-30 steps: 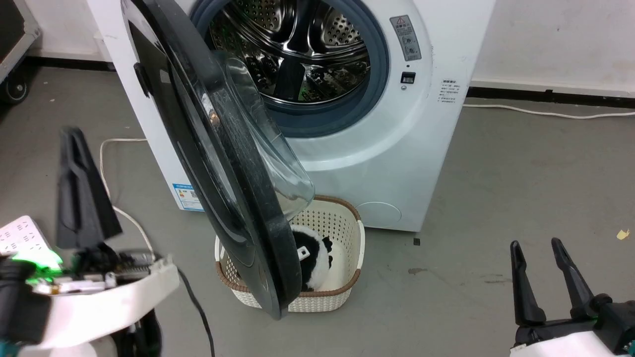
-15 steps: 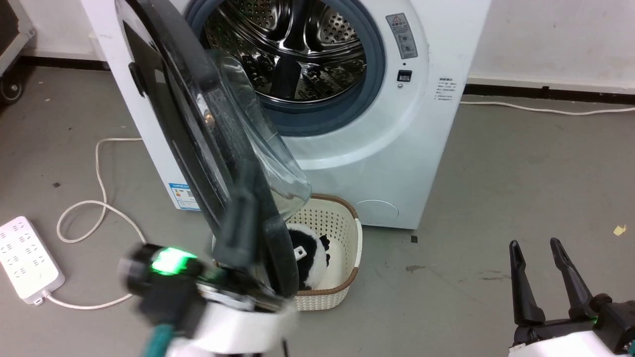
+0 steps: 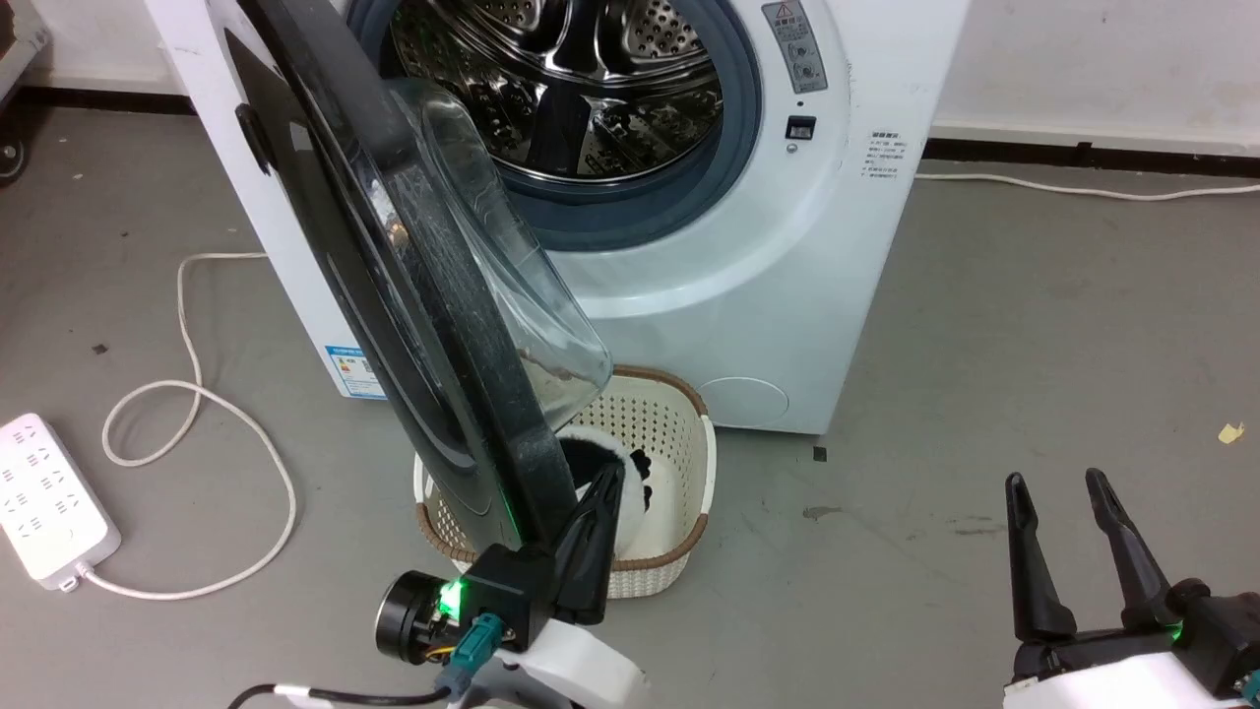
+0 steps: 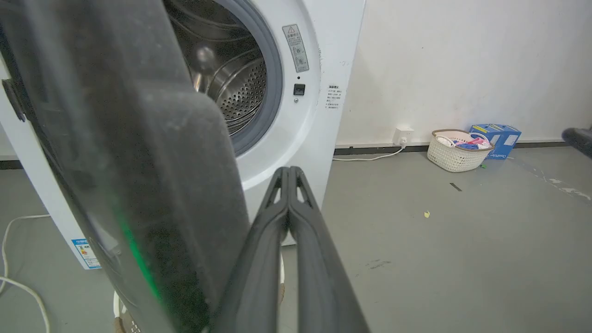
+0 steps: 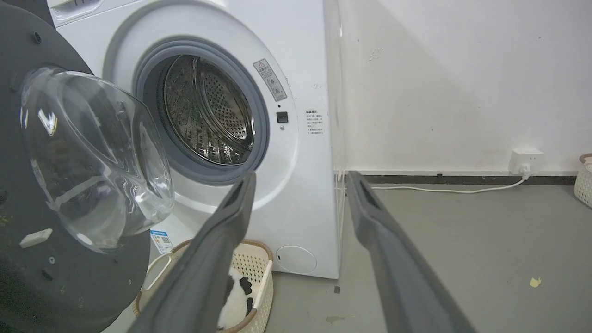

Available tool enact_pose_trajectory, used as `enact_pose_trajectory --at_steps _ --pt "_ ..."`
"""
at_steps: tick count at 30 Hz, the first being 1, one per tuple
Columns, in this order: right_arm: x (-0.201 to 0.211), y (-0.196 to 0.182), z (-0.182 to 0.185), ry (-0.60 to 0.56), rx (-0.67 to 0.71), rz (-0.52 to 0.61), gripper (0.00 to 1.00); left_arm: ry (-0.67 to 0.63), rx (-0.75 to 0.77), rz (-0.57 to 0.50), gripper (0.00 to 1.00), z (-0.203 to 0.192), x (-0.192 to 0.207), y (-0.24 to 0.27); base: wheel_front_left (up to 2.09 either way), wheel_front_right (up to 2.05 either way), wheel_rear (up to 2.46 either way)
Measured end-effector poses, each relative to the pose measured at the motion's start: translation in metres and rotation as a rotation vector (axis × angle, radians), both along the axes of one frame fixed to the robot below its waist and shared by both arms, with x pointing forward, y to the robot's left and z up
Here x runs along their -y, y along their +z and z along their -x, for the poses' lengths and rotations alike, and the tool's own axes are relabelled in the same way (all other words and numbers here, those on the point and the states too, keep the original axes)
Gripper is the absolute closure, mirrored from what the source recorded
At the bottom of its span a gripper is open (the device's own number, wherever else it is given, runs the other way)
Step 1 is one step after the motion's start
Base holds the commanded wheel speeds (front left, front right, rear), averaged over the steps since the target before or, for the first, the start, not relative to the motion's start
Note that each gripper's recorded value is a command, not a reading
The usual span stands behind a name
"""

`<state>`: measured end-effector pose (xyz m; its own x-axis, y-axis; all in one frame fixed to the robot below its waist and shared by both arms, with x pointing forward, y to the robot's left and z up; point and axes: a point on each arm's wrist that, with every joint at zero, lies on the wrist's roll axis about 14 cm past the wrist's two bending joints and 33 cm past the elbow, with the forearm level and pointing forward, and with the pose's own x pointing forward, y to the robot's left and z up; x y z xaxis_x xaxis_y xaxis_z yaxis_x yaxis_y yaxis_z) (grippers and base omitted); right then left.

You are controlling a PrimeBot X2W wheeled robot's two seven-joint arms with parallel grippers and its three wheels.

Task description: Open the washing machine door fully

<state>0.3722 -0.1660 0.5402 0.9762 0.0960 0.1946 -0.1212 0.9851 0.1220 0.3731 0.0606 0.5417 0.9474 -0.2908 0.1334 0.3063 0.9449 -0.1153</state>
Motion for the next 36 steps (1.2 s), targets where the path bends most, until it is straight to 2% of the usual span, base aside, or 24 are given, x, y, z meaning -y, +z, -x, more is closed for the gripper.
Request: enact_pose_trajectory --at_steps 8,19,30,36 --pt "-0.011 -0.005 -0.006 0.032 -0.015 -0.018 0.0 0.065 -0.047 -0.008 1.0 -0.009 -0.02 -0.022 0.0 0.0 0.0" --pt "-0.054 -0.004 -0.02 0.159 -0.01 -0.024 0.0 0.223 -0.051 0.005 1.0 0.01 -0.07 -0.026 0.0 0.0 0.0" --pt "-0.125 -0.007 -0.03 0.361 -0.016 -0.016 0.0 0.576 -0.035 -0.005 1.0 0.048 -0.187 -0.018 0.0 0.0 0.0" --pt "-0.142 -0.025 -0.036 0.408 -0.056 -0.002 0.0 0.737 -0.055 -0.027 1.0 0.063 -0.245 -0.02 0.0 0.0 0.0"
